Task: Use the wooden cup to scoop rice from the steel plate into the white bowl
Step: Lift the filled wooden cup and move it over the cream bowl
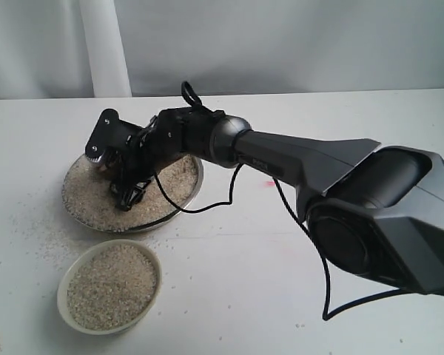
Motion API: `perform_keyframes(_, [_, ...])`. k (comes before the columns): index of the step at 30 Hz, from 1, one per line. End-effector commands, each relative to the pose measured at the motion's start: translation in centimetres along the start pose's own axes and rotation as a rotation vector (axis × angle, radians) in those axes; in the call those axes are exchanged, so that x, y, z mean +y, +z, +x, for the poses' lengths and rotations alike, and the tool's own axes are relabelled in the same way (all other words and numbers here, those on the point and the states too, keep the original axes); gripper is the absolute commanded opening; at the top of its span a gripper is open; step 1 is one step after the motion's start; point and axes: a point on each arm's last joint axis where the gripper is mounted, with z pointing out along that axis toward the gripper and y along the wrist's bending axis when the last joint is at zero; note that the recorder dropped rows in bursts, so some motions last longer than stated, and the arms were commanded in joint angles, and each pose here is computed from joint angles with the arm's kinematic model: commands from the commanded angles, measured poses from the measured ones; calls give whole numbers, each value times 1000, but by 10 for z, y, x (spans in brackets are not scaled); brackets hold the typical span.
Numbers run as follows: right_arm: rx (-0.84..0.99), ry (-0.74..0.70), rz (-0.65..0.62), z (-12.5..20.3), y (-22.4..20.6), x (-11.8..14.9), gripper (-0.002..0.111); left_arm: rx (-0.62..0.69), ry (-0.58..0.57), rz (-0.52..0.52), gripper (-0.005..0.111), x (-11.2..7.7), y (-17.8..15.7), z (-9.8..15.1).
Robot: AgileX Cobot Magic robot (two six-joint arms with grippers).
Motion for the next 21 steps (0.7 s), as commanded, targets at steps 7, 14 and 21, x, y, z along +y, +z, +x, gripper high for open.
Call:
perform_keyframes(7, [-90, -42, -25, -74, -127, -26, 0, -3, -4, 7, 0, 0, 0, 0])
perform_keyframes(14, [109, -192, -92, -92, -184, -3, 0, -3, -4, 7, 0, 0, 0, 0])
perform_keyframes(21, [241, -325, -75, -106, -186, 32, 0, -3, -4, 7, 0, 0, 0, 0])
